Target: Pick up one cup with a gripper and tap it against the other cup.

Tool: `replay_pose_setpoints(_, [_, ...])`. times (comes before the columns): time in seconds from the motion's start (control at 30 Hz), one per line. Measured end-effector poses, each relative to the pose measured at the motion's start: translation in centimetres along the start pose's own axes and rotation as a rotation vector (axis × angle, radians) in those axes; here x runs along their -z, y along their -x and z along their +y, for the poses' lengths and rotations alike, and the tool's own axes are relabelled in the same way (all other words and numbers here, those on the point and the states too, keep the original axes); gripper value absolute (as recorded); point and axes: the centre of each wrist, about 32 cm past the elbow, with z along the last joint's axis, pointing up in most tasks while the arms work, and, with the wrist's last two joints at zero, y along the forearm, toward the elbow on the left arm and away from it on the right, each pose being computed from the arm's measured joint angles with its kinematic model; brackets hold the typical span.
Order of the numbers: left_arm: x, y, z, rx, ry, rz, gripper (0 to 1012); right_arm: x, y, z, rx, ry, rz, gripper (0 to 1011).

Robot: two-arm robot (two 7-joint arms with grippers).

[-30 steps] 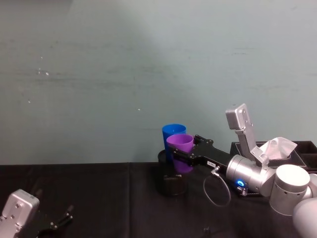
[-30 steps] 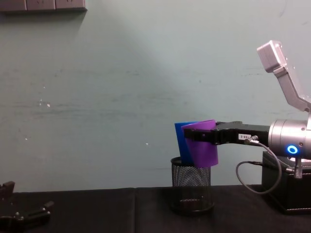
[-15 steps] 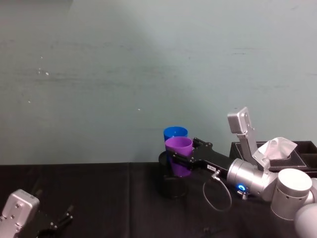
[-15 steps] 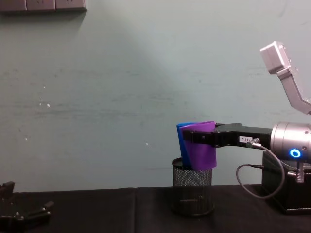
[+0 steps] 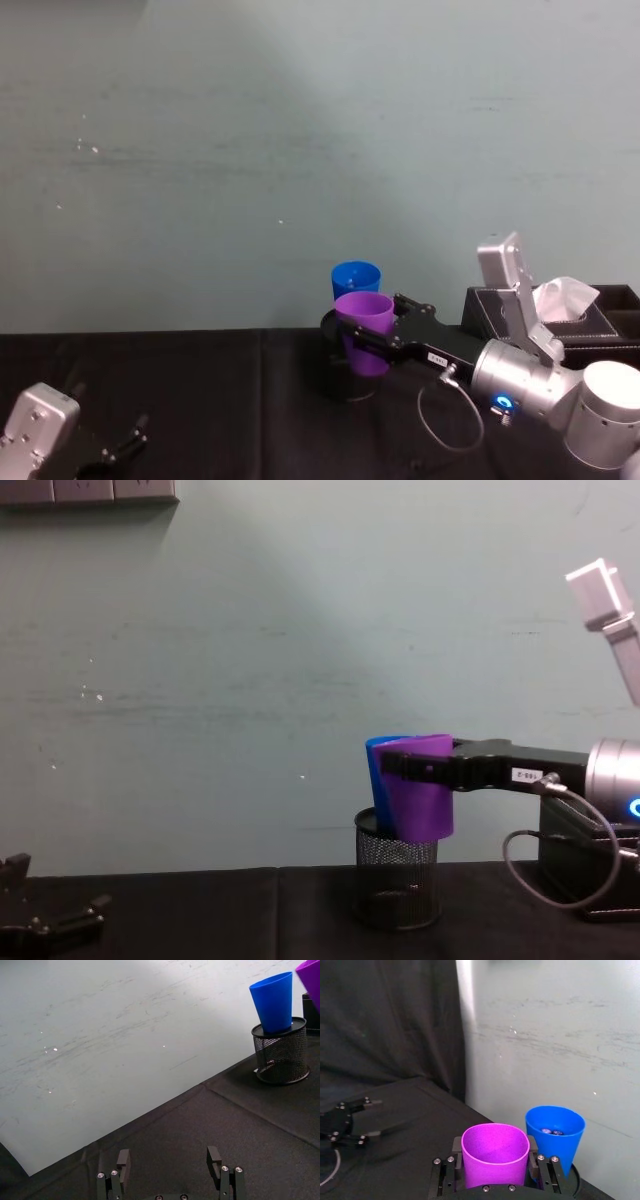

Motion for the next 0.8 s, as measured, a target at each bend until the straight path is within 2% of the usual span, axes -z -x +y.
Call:
replay_pose_setpoints(0.27, [0.0,0.0,0.0,0.0,0.0,0.0,1000,-0.6,0.7,-1.1,-0.025,-0.036,0.007,732])
replay_pose_setpoints(0.47, [0.0,0.0,0.0,0.0,0.0,0.0,1000,-0.8,1.7,-2.2,-0.052,-0.053,0.033,732])
replay_pose_setpoints(0.8, [0.0,0.0,0.0,0.0,0.0,0.0,1000,0.5,3.7,-5.0,-0.073,-0.075,0.063,732])
